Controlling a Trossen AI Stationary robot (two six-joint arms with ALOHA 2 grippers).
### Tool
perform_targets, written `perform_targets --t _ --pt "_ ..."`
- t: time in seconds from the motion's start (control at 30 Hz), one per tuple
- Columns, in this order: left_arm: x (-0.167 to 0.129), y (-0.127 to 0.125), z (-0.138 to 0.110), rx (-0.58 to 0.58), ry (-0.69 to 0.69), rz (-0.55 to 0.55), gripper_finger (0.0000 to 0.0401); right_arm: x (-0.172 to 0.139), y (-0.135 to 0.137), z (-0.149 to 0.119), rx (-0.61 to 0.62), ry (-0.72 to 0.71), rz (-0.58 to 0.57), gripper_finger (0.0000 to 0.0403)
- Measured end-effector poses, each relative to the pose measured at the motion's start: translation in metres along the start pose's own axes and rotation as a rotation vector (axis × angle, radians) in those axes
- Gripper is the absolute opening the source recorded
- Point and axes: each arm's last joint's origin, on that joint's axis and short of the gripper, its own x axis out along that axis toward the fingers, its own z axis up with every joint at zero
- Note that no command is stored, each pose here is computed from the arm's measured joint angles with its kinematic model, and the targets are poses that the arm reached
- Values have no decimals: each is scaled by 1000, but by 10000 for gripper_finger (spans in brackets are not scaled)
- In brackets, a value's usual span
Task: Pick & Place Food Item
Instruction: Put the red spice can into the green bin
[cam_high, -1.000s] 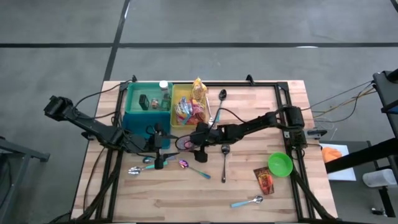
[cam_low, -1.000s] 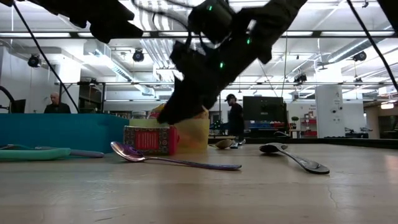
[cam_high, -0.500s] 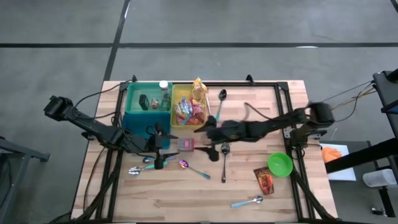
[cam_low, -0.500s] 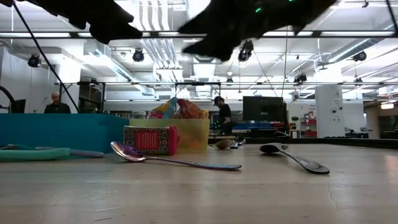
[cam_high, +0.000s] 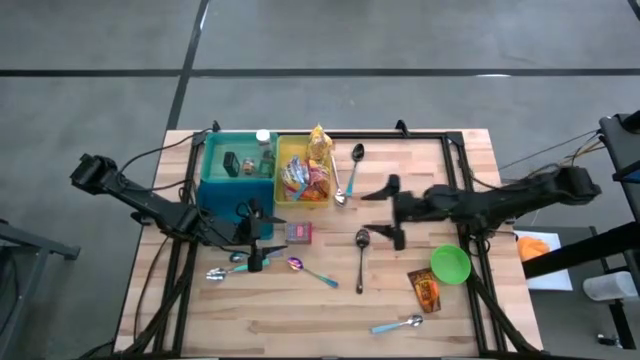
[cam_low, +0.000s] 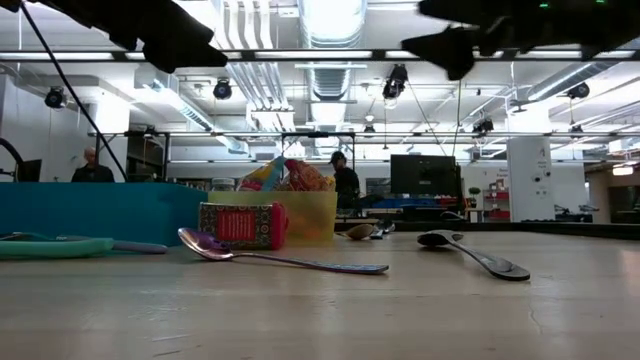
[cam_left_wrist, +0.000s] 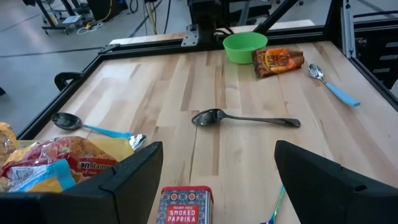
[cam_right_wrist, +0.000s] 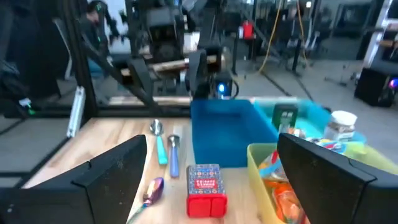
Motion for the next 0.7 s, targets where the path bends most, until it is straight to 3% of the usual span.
perform_targets --t 0.3,0.43,0.7 --pt "0 0 -1 6 11 1 310 -60 -5 -5 -119 -171 -6 359" --pt "0 0 -2 8 15 1 310 -75 -7 -11 16 -222 8 359" --pt "0 0 -2 8 15 1 310 -85 -8 -18 54 -224 13 359"
